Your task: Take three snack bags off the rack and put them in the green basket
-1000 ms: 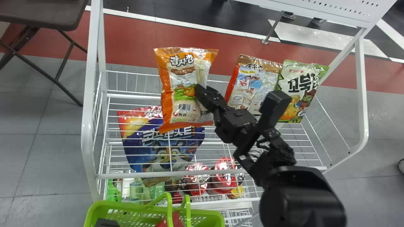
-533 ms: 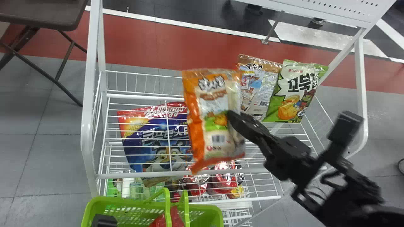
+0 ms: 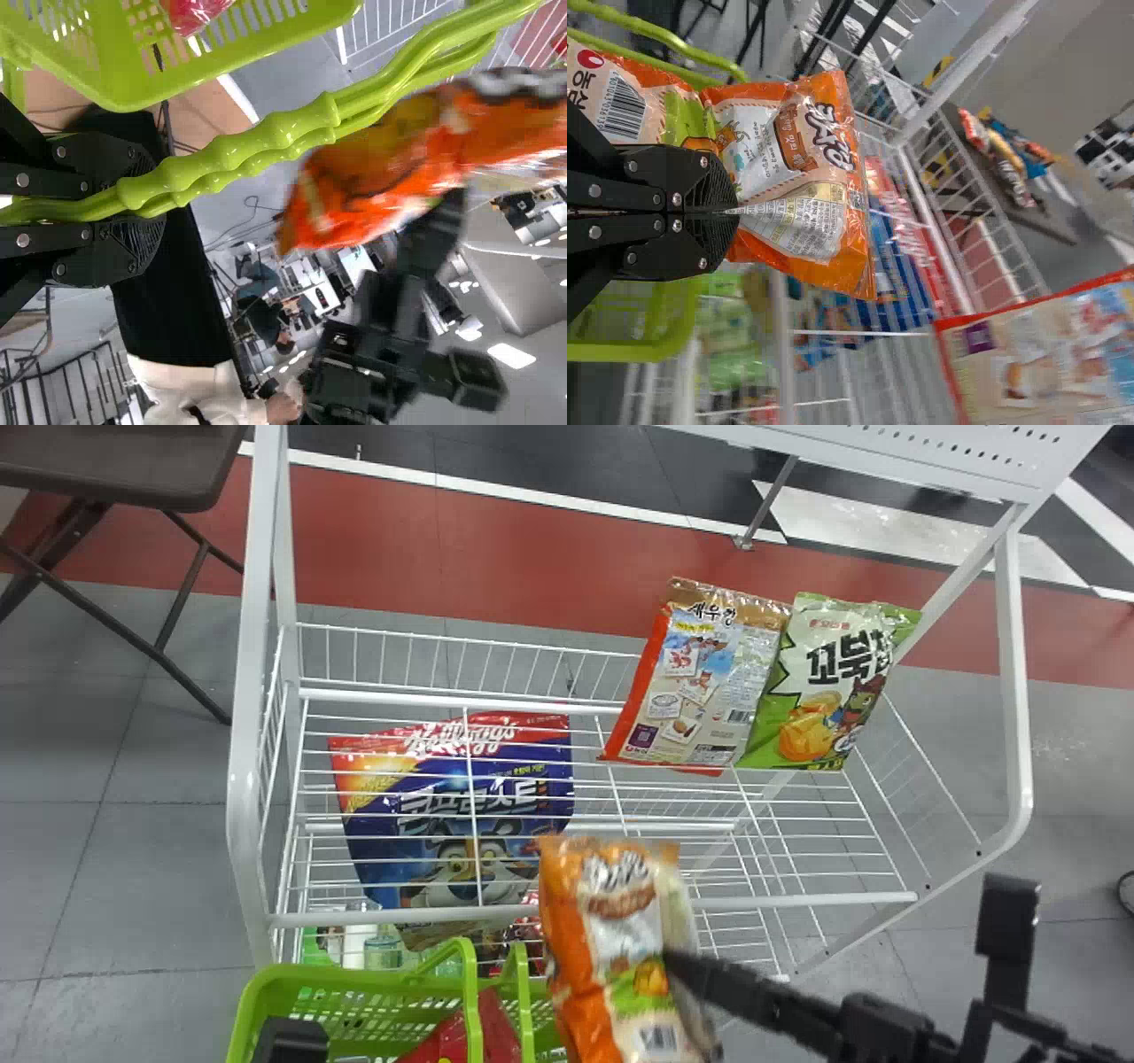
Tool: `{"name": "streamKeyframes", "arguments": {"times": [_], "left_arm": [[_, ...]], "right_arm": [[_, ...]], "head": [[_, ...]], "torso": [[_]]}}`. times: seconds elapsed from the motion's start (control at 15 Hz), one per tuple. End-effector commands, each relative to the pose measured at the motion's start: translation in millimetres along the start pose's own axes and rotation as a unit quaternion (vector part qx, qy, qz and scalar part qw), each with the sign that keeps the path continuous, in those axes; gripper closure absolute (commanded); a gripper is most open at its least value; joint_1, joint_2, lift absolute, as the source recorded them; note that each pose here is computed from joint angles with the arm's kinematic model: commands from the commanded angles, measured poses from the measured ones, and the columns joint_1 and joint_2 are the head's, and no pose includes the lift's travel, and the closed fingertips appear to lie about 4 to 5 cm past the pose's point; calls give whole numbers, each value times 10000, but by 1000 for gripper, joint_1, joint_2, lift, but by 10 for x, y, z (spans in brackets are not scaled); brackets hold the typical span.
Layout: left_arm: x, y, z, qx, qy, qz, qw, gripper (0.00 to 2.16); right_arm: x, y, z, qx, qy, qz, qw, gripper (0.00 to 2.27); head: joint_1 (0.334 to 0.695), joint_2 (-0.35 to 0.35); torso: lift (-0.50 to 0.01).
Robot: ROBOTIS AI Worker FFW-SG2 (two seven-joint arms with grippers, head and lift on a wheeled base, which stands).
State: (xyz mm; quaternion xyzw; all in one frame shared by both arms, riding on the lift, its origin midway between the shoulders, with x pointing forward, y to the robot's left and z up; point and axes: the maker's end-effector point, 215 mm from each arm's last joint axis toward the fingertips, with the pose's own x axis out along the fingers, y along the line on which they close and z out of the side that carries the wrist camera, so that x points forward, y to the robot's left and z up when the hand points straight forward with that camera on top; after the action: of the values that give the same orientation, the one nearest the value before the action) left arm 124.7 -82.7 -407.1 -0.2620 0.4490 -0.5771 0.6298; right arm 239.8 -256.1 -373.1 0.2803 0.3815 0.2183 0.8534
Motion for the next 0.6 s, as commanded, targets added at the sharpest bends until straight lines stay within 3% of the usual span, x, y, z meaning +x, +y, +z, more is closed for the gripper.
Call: {"name": "streamKeyframes", "arguments": {"times": [0.0,0.27,0.53], "left_arm": [[-6,-6,27,39,-31,-3,10000,1467],[-30,-18,75,125,-98,-28,9999,1467],[5,-99,22,142,-65,-11,9999,1467]], "right_arm": [[36,-147,-429,441,563,-151,9973,2219],[415,-406,-1180,448,1656,-427,9842,2219],[892,-455,-1256,-493,1741,-585,9818,2219]], "head": [[695,-350],[695,-350],[695,-350]], "torso": [[-26],[-26],[-26]]}}
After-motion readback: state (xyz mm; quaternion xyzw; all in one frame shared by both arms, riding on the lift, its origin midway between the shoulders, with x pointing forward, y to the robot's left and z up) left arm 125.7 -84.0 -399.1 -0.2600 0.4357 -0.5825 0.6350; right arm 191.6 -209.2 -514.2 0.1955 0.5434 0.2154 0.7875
